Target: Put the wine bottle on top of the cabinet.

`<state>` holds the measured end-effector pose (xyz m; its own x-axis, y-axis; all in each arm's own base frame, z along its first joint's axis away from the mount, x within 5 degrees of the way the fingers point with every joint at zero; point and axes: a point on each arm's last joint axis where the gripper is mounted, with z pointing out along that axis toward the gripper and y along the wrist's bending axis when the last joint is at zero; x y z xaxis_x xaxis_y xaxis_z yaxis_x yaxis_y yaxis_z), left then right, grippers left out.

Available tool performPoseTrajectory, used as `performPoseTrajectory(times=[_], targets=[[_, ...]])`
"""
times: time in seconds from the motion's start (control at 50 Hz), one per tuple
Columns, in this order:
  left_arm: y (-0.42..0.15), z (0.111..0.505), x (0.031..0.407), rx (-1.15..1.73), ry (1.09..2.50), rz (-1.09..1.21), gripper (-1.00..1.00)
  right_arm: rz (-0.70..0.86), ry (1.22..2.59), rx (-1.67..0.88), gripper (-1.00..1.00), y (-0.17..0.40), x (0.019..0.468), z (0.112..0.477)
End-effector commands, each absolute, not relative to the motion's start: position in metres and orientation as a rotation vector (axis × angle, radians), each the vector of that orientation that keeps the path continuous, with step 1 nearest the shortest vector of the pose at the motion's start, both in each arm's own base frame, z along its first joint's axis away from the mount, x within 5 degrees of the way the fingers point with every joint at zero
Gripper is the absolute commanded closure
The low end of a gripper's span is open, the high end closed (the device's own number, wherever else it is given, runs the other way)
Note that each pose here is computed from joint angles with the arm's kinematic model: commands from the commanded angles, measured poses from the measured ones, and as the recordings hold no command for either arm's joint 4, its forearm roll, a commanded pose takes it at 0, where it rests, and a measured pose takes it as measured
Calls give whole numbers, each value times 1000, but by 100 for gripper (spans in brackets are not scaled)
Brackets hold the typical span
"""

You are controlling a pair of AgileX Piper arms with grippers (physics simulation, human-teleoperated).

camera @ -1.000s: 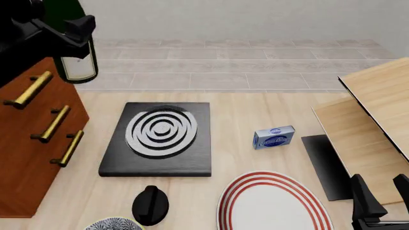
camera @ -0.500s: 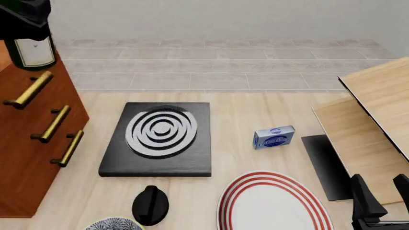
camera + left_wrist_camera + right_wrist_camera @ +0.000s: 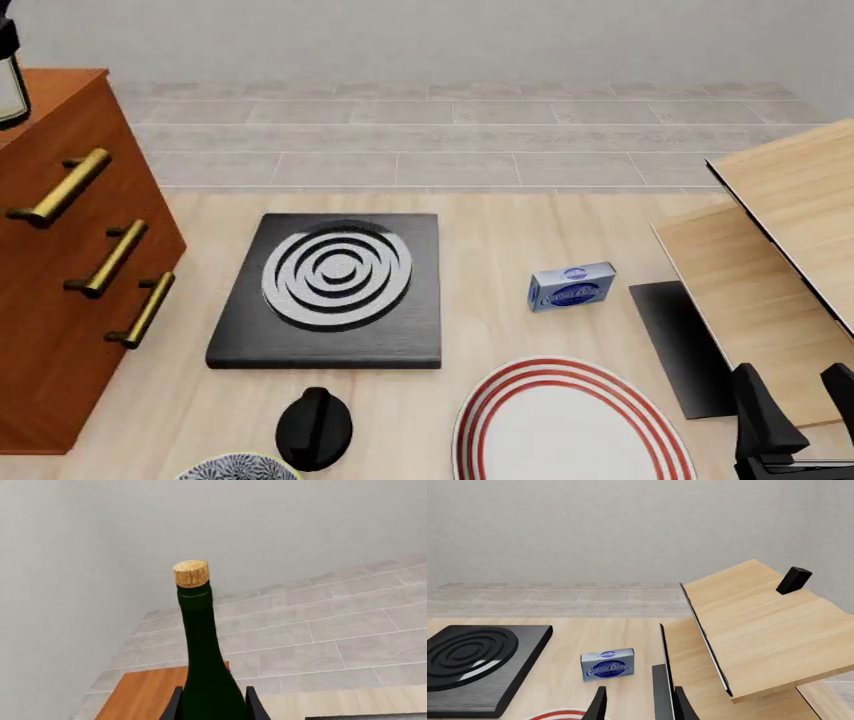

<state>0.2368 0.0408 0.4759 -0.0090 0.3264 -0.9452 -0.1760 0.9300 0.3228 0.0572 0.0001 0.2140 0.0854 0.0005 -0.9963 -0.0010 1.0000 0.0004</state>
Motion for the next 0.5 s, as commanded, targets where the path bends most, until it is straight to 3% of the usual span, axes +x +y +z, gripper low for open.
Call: performPoseTrajectory(times=[0.02, 0.5], targets=[[58, 488, 232, 81, 1515, 483, 100, 1, 1485, -1, -100, 0, 57, 214], [86, 500, 224, 2, 1511, 591, 100, 1, 1485, -1, -100, 0, 57, 214]])
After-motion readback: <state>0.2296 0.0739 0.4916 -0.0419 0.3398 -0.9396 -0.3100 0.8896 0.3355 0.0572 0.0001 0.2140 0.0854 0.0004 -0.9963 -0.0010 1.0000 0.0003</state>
